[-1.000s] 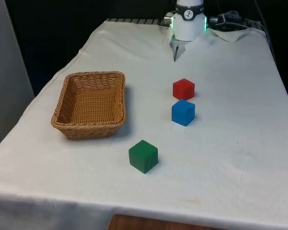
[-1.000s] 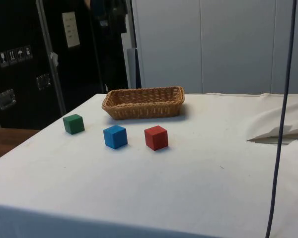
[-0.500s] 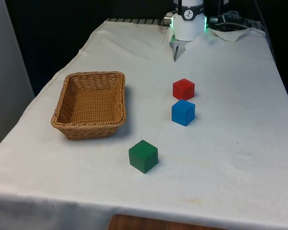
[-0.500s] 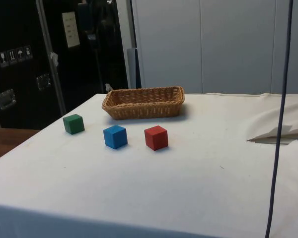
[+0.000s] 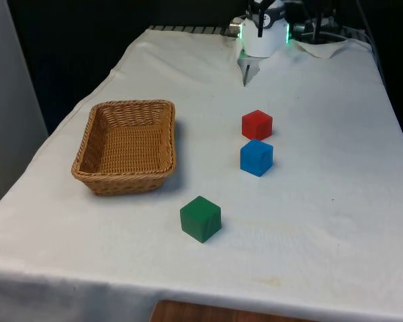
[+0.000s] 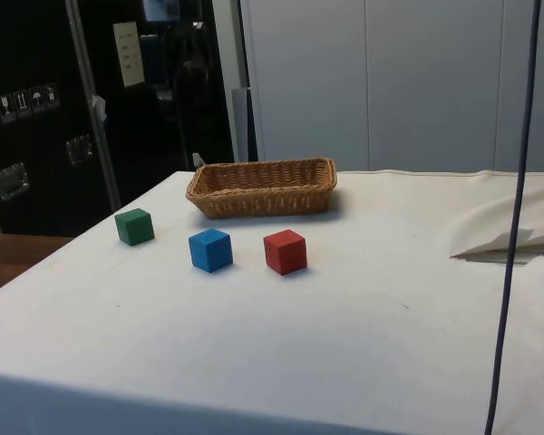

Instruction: Pick up the blue cube and place it into the basket.

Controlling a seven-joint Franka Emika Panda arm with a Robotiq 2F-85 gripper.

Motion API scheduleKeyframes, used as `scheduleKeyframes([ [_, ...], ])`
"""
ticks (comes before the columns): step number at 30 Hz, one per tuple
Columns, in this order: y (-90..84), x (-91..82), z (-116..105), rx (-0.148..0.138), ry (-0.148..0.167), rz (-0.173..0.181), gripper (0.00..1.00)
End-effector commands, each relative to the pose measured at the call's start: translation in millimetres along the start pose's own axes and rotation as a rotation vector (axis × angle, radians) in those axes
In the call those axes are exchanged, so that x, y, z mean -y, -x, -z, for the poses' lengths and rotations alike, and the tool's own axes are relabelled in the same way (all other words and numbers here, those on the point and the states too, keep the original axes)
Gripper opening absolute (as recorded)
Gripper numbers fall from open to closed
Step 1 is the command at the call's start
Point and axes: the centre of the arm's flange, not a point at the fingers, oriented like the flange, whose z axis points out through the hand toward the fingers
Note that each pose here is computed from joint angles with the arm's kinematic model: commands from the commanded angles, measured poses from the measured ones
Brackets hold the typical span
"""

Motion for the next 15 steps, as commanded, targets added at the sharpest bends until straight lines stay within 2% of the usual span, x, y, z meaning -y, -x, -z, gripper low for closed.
scheduleKeyframes([
  [1,-0.1,1.7,-2.6,-0.014,0.009,-0.006,1.0],
  [6,1.1,4.5,-13.4,-0.031,0.019,-0.014,1.0],
  [7,2.0,3.8,-10.2,-0.018,0.011,-0.009,1.0],
  [8,1.4,4.7,-16.3,-0.034,0.021,-0.016,1.0],
  [9,1.7,4.5,-21.2,-0.039,0.025,-0.021,1.0],
  [15,2.3,2.9,-45.5,-0.047,0.025,-0.043,1.0],
])
